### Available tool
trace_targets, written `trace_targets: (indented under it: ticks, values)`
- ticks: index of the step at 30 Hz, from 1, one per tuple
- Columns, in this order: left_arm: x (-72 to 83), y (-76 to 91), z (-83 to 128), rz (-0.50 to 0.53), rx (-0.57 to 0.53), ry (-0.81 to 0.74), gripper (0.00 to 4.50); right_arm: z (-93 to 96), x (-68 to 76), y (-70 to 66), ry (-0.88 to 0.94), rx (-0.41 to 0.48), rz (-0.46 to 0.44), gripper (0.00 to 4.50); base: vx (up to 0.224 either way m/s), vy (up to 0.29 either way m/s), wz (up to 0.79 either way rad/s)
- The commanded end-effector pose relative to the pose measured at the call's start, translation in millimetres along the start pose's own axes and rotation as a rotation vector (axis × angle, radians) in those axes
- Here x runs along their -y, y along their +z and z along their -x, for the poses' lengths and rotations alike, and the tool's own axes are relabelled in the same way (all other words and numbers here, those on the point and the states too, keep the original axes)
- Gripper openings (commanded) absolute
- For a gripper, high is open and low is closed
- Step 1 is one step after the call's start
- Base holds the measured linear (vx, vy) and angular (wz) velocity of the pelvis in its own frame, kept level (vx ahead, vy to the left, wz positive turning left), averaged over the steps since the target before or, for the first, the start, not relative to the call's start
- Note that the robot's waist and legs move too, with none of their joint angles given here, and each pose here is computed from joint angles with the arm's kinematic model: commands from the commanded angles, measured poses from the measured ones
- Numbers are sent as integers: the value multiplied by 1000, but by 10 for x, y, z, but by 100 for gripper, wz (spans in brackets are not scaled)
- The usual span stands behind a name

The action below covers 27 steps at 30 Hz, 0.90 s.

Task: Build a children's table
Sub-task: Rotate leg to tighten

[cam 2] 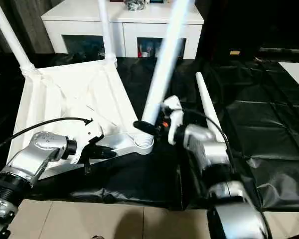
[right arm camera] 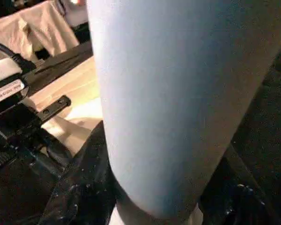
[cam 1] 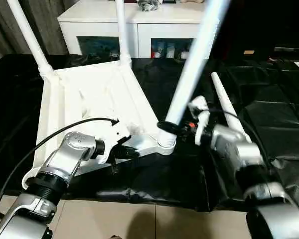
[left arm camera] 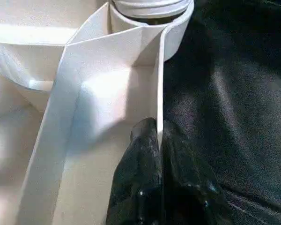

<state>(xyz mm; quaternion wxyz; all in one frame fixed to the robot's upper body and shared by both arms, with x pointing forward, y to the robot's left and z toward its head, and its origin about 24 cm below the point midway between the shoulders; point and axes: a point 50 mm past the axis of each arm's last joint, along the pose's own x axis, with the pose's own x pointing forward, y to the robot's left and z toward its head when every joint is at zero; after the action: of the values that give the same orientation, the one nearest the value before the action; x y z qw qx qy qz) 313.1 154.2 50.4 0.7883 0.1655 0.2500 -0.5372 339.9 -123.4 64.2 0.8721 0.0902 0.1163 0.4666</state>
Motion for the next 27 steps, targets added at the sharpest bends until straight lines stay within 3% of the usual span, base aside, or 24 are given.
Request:
trace_targets:
  ticks: [1,5,8,14,22,27]
  values:
    - [12,-66,-5,34,7,9,0,45,-12,-125,-31,-28,-8,187,0,0,0]
    - [11,-68,-12,38,11,17,0,98,-124,-269,-36,-40,54,187,0,0,0]
    - [12,-68,-16,39,12,18,0,105,-147,-290,-34,-50,77,187,0,0,0]
    - [31,-63,-45,40,18,21,0,86,-347,-353,41,-143,190,187,0,0,0]
    - [54,-60,-70,36,21,24,0,18,-405,-342,113,-227,221,187,0,0,0]
    - [78,-66,-85,36,20,21,0,14,-390,-351,145,-300,193,187,0,0,0]
